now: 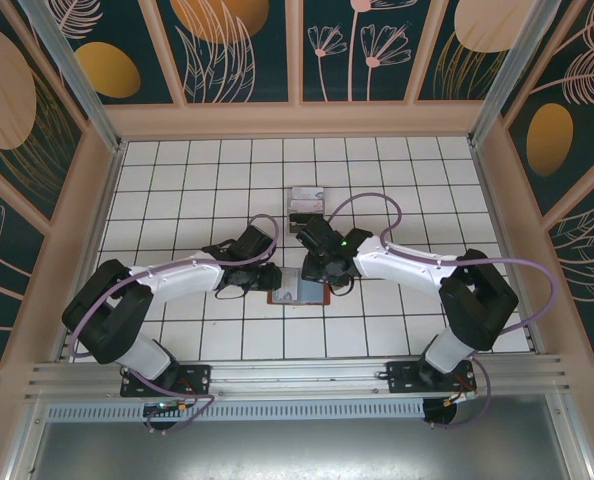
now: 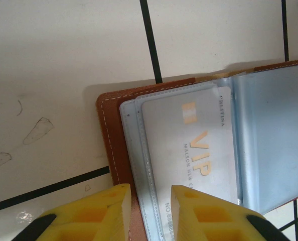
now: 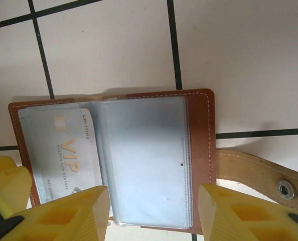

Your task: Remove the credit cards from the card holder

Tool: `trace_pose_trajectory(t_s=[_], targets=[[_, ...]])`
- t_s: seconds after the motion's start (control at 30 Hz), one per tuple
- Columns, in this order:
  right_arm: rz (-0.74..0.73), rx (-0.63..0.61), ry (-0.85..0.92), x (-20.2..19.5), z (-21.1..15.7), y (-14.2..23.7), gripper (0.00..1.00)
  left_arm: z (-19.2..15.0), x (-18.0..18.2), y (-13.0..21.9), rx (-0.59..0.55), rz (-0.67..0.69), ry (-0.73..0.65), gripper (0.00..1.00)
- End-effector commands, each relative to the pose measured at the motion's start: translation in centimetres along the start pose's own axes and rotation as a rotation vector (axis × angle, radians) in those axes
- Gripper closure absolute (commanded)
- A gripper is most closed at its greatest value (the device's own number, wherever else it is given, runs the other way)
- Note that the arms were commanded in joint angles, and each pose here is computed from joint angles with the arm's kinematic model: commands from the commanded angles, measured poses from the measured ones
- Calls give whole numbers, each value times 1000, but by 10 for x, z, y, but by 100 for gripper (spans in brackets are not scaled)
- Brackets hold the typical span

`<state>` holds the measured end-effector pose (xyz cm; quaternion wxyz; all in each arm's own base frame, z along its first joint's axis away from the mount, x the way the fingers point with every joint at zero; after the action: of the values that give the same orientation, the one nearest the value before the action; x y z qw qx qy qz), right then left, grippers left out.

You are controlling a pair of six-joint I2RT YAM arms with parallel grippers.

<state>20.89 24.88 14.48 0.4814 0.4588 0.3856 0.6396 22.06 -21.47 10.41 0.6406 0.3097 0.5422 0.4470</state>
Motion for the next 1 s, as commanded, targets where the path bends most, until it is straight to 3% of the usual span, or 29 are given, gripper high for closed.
trace_pose_trajectory(t_s=[0.0, 0.37, 0.57, 0.97], targets=[[84, -41, 13, 14, 10, 10, 51, -7, 6, -7, 25, 25, -21, 71], [227, 6, 12, 38, 17, -14, 57, -12, 10, -13, 41, 35, -24, 68], [271, 37, 17, 45, 16, -28, 60, -15, 14, -15, 48, 49, -22, 75], [275, 86, 25, 46, 11, -48, 62, -17, 16, -15, 49, 55, -19, 76]])
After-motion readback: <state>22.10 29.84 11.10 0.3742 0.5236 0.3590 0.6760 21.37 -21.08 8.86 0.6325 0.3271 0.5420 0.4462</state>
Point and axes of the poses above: each hand's point on the last joint's axis, 136 mm out from that joint toward the fingers, its own y axis back along the fingers, its own x axis along the line the jaws close on, z = x × y, the point moved 8 cm from there along y, back along the fingers, and after that the axes turned 10 degrees about y, right-handed, at the moved point
